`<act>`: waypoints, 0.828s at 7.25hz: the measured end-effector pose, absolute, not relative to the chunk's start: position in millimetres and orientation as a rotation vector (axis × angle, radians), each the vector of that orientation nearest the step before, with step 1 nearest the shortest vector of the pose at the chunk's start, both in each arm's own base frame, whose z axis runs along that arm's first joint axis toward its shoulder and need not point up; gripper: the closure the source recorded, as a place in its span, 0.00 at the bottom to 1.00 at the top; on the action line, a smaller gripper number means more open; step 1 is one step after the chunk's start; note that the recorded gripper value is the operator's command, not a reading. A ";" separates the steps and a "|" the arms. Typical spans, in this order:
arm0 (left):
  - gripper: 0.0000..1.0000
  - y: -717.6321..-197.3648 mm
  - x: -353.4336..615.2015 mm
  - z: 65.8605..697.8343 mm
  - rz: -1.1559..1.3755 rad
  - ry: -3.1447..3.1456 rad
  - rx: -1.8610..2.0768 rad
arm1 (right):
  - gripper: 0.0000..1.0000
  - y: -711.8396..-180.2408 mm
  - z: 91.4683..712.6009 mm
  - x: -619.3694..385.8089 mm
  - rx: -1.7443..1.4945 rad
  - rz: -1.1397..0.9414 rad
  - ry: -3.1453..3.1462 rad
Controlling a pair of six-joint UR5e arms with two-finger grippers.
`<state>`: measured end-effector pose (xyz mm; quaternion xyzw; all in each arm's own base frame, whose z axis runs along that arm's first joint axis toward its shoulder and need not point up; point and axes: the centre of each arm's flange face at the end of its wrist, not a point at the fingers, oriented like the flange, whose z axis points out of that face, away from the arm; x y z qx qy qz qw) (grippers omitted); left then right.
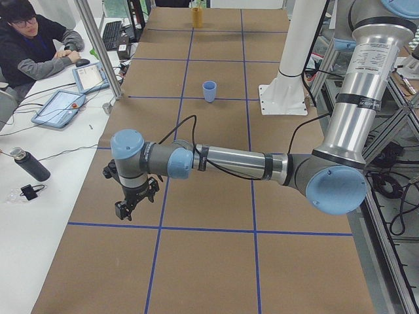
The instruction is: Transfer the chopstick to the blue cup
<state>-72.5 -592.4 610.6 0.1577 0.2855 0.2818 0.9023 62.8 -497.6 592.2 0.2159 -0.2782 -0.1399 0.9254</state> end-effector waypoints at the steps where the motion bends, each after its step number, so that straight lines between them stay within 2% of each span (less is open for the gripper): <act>1: 0.02 -591.0 -72.7 613.8 0.583 0.591 0.324 | 0.04 -507.7 603.9 58.5 0.419 -0.285 -0.568; 2: 0.02 -590.5 -73.0 615.3 0.582 0.591 0.322 | 0.09 -509.7 613.5 51.1 0.394 -0.284 -0.562; 3: 0.02 -590.4 -73.0 615.7 0.581 0.592 0.322 | 0.22 -507.7 622.0 43.5 0.370 -0.281 -0.550; 4: 0.02 -590.2 -73.2 615.9 0.580 0.592 0.321 | 0.54 -503.8 630.0 36.6 0.349 -0.279 -0.536; 5: 0.02 -590.2 -73.4 616.0 0.580 0.593 0.322 | 0.78 -499.5 636.1 32.6 0.333 -0.276 -0.528; 6: 0.02 -590.2 -73.2 616.0 0.580 0.593 0.321 | 0.85 -496.0 639.2 31.4 0.325 -0.274 -0.524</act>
